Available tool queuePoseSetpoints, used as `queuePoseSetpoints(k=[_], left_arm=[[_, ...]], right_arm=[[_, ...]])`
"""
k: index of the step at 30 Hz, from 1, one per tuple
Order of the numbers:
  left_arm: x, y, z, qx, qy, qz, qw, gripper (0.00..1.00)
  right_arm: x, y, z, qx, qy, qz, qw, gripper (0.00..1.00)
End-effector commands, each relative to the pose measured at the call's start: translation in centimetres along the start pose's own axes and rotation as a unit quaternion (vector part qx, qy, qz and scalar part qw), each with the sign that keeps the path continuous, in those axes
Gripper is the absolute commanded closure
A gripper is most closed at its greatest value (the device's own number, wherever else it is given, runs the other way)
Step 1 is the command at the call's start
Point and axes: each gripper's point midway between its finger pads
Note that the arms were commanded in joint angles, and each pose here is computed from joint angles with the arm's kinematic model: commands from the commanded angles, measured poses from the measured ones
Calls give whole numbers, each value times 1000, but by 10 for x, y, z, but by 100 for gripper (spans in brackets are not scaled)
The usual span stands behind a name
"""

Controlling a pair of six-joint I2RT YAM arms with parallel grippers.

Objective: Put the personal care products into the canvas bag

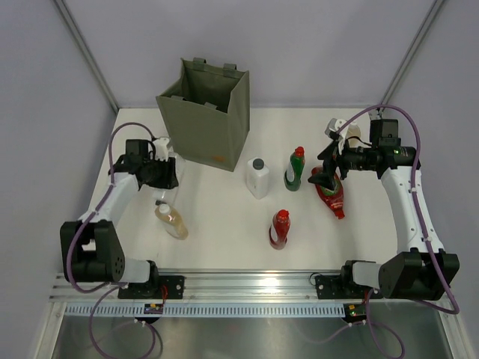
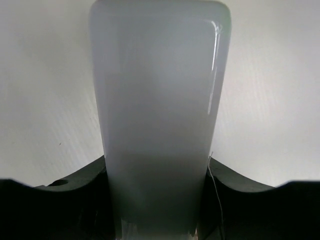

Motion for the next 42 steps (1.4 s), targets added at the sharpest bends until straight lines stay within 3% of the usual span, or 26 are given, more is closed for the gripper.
queuePoseSetpoints(k=[1,6,9,11,15,18,19,20,21,22,23,26,29,30,34,38,42], left_arm=[[-44,47,56,-146,-16,-90,985,100],[-79,99,81,-236,-37,-149,959,100],[-103,144,109,-316,-30,-186,930,100],[-115,181,134,-378,-35,-200,903,100],[-134,245,188,-465,48,-259,845,100],[-135,254,232,-480,124,-271,825,100],[-130,236,248,-475,156,-259,826,100],[-135,248,266,-484,176,-270,813,100],[-134,248,279,-489,191,-272,807,100],[-138,225,292,-472,199,-276,813,100],[-147,248,313,-496,182,-284,800,100],[-158,245,357,-514,160,-273,797,100],[-153,216,387,-513,144,-233,813,100],[-157,233,399,-532,131,-237,802,100],[-156,208,422,-532,118,-220,809,100],[-170,160,415,-480,91,-232,841,98],[-184,109,392,-422,65,-224,876,90]], right_arm=[[1,5,19,-30,17,-3,999,0],[-2,4,23,-36,15,-2,999,0],[-6,5,28,-41,16,-4,999,1],[-7,5,30,-42,16,-4,999,1],[-9,4,31,-45,11,-7,999,1],[-11,4,34,-51,4,-10,999,1],[-11,3,33,-52,0,-11,999,1],[-11,4,34,-52,0,-12,999,0],[-10,4,34,-54,-2,-13,998,1],[-9,4,35,-55,-1,-14,998,0],[-8,5,34,-54,-3,-14,998,0],[-4,5,32,-54,-4,-15,998,1],[0,6,30,-54,-9,-14,998,1],[2,7,31,-55,-9,-16,998,1],[5,5,25,-54,-16,-14,998,0],[2,6,26,-52,-11,-20,998,0],[0,4,26,-55,-14,-17,998,0]])
Point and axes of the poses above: each gripper's point midway between its finger pads, its own y axis back along the fingers, its own x axis along the line the jaws close on, z = x × y, and after that the axes turned 5 degrees about y, right-handed
